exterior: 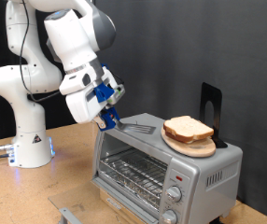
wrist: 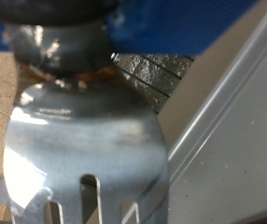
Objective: Make a piece of toast with the oven
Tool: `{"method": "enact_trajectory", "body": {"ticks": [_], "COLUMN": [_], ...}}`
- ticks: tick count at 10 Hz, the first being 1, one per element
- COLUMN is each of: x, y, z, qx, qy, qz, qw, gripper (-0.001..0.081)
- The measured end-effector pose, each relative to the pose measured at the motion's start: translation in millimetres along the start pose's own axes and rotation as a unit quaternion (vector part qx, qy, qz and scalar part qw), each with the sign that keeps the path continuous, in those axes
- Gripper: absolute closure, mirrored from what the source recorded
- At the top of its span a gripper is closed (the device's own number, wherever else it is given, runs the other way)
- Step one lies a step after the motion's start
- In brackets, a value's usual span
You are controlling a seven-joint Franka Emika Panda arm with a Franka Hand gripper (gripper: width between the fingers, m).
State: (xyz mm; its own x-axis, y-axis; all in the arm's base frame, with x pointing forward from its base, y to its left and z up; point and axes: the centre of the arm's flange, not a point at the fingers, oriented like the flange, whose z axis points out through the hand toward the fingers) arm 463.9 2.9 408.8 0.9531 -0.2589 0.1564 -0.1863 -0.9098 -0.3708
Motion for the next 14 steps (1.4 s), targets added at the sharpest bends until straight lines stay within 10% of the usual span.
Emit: {"method": "enact_trajectory", "body": {"ticks": [14], "x": [10], "y": [-37], "z": [10], "qx": [0.011], "qy": [-0.001], "qz": [-0.028], "qw": [0.9996], "gripper": [0.0422]}}
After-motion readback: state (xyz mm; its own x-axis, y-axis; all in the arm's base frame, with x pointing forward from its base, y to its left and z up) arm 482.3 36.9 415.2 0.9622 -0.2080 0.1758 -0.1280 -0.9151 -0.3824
